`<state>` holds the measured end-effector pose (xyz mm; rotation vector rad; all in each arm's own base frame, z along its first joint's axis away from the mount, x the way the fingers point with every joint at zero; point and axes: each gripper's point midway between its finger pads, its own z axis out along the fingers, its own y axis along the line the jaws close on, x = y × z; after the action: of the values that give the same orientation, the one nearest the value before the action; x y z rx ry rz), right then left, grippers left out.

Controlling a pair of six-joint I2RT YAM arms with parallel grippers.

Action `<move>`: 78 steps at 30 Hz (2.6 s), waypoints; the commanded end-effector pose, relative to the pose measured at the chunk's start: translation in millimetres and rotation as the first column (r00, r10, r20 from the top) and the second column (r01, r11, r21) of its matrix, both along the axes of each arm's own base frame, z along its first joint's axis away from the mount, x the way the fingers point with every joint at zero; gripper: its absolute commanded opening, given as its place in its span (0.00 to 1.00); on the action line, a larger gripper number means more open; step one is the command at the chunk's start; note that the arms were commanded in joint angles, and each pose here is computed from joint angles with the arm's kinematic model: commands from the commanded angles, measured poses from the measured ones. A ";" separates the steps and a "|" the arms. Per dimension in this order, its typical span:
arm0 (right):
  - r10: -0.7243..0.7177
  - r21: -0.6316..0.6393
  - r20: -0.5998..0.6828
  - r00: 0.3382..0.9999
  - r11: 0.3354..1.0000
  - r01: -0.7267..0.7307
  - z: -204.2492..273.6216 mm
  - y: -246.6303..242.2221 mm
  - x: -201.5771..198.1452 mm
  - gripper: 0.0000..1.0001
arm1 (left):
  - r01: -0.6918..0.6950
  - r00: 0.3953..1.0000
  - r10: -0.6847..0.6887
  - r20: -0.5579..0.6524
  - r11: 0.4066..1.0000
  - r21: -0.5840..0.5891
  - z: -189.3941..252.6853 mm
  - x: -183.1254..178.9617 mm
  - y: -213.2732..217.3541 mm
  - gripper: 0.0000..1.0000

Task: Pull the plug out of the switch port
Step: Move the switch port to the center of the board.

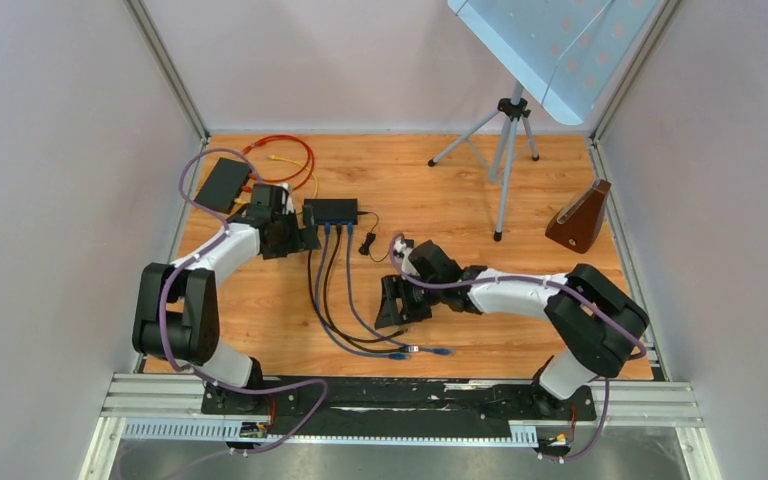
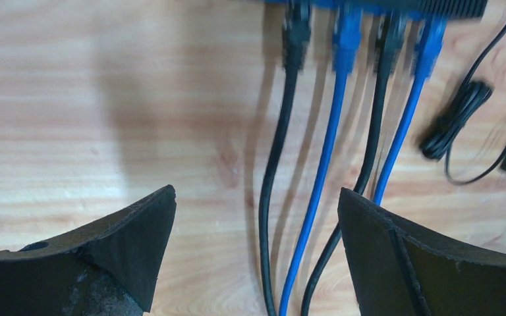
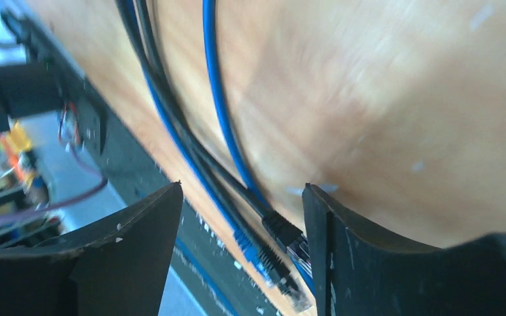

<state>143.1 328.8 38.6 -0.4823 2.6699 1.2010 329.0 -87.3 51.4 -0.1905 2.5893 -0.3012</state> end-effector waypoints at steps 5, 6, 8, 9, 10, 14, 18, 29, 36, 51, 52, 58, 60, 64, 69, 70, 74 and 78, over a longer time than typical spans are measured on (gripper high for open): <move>-0.217 -0.075 0.277 0.936 0.966 0.247 68.1 -8.0 151.3 0.70 | -0.005 0.978 0.026 0.205 0.995 -0.103 59.6 75.0 2.8 1.00; -0.230 -0.063 0.280 0.932 0.964 0.257 72.0 -5.3 167.1 0.70 | -0.011 0.978 0.032 0.204 0.994 -0.104 56.5 80.1 5.0 1.00; -0.241 -0.038 0.279 0.930 0.965 0.261 79.7 2.8 197.5 0.70 | -0.029 0.974 0.054 0.218 0.992 -0.119 55.1 91.8 8.7 1.00; -0.241 -0.027 0.280 0.929 0.966 0.259 81.1 6.8 212.0 0.69 | -0.022 0.973 0.053 0.224 0.990 -0.139 55.3 95.2 6.7 1.00; -0.246 -0.022 0.274 0.930 0.965 0.262 79.0 10.6 227.9 0.69 | -0.035 0.969 0.073 0.237 0.986 -0.161 53.4 103.4 8.8 1.00; -0.268 0.013 0.190 0.944 0.962 0.271 61.1 21.1 277.5 0.64 | -0.005 0.962 0.071 0.263 0.970 -0.242 49.2 124.6 0.7 1.00; -0.242 0.065 0.174 0.955 0.970 0.234 45.3 33.4 311.2 0.62 | 0.010 0.968 0.051 0.245 0.970 -0.242 33.7 136.2 -1.3 1.00; -0.109 0.133 0.205 0.973 0.988 0.083 9.6 67.7 339.8 0.66 | 0.059 0.970 -0.002 0.242 0.972 -0.226 2.2 143.7 -4.5 0.93; -0.002 0.164 0.105 0.994 0.986 -0.015 -12.1 92.9 298.7 0.64 | 0.189 0.951 -0.099 0.293 0.936 -0.298 6.7 130.8 -26.3 0.84; -0.103 -0.011 0.052 0.993 0.995 0.103 -27.6 26.9 240.6 0.60 | 0.330 0.937 -0.244 0.251 0.856 -0.398 -2.3 41.8 -116.1 0.79; -0.117 -0.028 0.051 0.992 0.993 0.118 -29.1 18.9 235.2 0.60 | 0.329 0.937 -0.234 0.261 0.845 -0.422 1.4 38.9 -124.7 0.79; -0.188 -0.100 0.076 0.979 0.976 0.195 -30.6 -30.2 206.5 0.61 | 0.296 0.952 -0.208 0.223 0.809 -0.508 -8.1 2.7 -149.5 0.79; -0.208 -0.124 0.083 0.975 0.968 0.217 -29.4 -45.2 196.5 0.61 | 0.305 0.952 -0.238 0.194 0.804 -0.510 -12.9 -11.8 -159.4 0.79; -0.267 -0.202 0.104 0.958 0.937 0.284 -35.2 -82.4 173.2 0.63 | 0.274 0.962 -0.237 0.137 0.827 -0.490 -24.5 -37.6 -179.2 0.79; -0.304 -0.180 0.108 0.946 0.930 0.320 -23.5 -109.9 164.4 0.66 | 0.232 0.973 -0.189 0.134 0.814 -0.532 -23.4 -63.8 -211.8 0.79; -0.303 -0.166 0.107 0.947 0.934 0.318 -20.3 -112.1 164.7 0.67 | 0.221 0.975 -0.183 0.125 0.815 -0.536 -26.6 -68.7 -211.7 0.79; -0.273 -0.116 0.097 0.957 0.952 0.283 -5.7 -110.9 167.4 0.69 | 0.179 0.984 -0.138 0.117 0.835 -0.521 -30.1 -69.3 -208.2 0.81; -0.317 -0.135 0.147 0.937 0.932 0.336 15.8 -120.0 170.1 0.75 | 0.199 0.977 -0.145 0.156 0.885 -0.422 -21.0 -61.1 -196.3 0.86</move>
<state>317.2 219.3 36.9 -0.1060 2.6285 0.9241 281.8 -299.9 45.2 -0.0791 2.2743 -1.0744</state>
